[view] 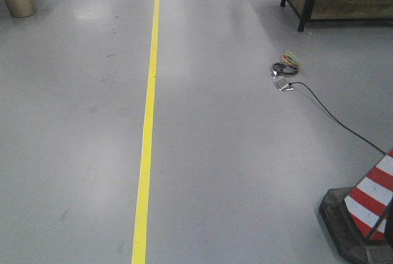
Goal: Move and align brake pads A on conveyor
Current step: 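Turn and approach the black belt conveyor with both pads held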
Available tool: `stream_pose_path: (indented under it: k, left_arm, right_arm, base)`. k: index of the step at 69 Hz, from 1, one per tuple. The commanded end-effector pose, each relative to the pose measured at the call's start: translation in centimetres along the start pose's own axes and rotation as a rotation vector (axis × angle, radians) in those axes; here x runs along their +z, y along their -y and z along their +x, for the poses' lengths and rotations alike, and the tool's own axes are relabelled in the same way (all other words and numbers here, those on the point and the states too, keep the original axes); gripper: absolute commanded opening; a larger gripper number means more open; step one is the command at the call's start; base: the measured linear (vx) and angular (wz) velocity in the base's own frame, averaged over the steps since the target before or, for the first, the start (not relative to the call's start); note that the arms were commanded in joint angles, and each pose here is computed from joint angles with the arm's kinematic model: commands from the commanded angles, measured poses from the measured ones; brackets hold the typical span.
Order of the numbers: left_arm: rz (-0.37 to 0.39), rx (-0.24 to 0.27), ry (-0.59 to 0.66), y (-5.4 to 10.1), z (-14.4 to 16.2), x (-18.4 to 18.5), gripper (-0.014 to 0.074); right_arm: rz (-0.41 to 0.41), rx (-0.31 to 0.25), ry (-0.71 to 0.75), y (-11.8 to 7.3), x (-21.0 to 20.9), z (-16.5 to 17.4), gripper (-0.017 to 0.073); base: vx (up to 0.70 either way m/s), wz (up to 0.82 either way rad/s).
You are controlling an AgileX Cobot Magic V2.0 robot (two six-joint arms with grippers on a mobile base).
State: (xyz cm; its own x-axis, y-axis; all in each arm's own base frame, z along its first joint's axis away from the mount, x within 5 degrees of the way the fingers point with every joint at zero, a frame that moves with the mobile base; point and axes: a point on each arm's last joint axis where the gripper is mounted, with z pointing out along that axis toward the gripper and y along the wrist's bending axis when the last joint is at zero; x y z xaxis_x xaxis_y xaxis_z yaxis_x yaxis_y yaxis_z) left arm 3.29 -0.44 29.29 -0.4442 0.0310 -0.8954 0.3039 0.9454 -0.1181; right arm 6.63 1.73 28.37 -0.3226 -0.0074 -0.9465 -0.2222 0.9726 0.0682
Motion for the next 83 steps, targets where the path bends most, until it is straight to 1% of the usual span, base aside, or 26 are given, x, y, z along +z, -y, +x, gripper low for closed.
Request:
stream_pose_path:
  k: [1, 16, 28, 65, 83]
  left_arm:
    - [0.022, 0.002, 0.101, 0.29, -1.53, -0.38, -0.0006]
    - [0.022, 0.002, 0.101, 0.29, -1.53, -0.38, -0.0006]
    - [0.022, 0.002, 0.101, 0.29, -1.53, -0.38, -0.0006]
    - [0.022, 0.002, 0.101, 0.29, -1.53, -0.38, -0.0006]
    - [0.022, 0.002, 0.101, 0.29, -1.53, -0.38, -0.0006]
  right_arm:
    - [0.007, -0.015, 0.126, -0.02, -0.44, -1.85, -0.0004]
    - [0.007, -0.015, 0.126, -0.02, -0.44, -1.85, -0.0004]
    - [0.007, -0.015, 0.126, -0.02, -0.44, -1.85, -0.0004]
    - [0.007, -0.015, 0.126, -0.02, -0.44, -1.85, -0.0004]
    - [0.007, -0.015, 0.126, -0.02, -0.44, -1.85, -0.0004]
  base:
    - [0.45, -0.03]
    - [0.42, -0.14]
    - [0.36, -0.53]
    - [0.25, -0.96]
    - [0.21, -0.83]
